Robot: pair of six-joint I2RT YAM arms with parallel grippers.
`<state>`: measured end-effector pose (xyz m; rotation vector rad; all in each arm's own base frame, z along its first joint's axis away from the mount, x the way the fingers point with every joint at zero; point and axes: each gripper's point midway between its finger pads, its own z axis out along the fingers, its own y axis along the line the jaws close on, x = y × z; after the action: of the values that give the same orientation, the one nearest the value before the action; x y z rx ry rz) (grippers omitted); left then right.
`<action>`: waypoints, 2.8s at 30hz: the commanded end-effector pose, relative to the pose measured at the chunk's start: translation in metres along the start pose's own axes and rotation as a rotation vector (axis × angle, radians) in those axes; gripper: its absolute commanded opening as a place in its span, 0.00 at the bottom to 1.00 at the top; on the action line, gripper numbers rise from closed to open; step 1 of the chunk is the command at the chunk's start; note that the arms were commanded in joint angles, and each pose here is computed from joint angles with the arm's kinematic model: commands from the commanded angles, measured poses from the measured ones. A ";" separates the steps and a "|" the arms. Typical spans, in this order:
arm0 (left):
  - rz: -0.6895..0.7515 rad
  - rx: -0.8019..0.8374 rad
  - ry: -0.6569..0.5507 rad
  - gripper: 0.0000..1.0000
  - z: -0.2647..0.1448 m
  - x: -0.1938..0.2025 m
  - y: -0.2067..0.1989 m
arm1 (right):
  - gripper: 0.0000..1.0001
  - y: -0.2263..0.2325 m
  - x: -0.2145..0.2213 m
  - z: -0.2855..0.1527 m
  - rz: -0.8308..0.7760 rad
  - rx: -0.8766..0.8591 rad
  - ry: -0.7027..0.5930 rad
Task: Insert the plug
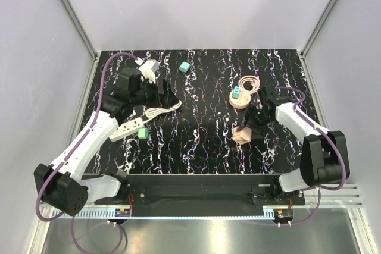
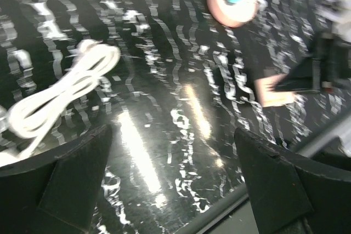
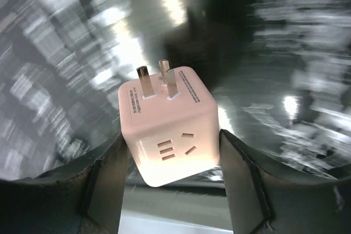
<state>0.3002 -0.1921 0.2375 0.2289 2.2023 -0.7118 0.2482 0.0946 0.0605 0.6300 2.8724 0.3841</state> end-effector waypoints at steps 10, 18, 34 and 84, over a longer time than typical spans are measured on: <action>0.244 0.531 -0.050 0.91 -0.024 0.000 -0.089 | 0.12 0.144 0.034 -0.107 -0.381 -0.883 0.157; 0.469 0.640 -0.123 0.96 -0.050 0.012 -0.128 | 0.08 0.164 0.067 -0.163 -0.402 -1.155 0.256; 0.713 0.537 -0.101 0.99 -0.025 0.027 -0.169 | 0.01 0.173 0.092 -0.176 -0.376 -1.151 0.323; 0.183 0.596 -0.028 0.00 -0.021 0.016 -0.151 | 0.96 0.154 0.013 -0.205 -0.610 -0.665 -0.401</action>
<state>0.2116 -0.3047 0.2640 0.8118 1.9240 -1.1248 0.2412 0.2133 0.2909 -0.2278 2.2125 1.2040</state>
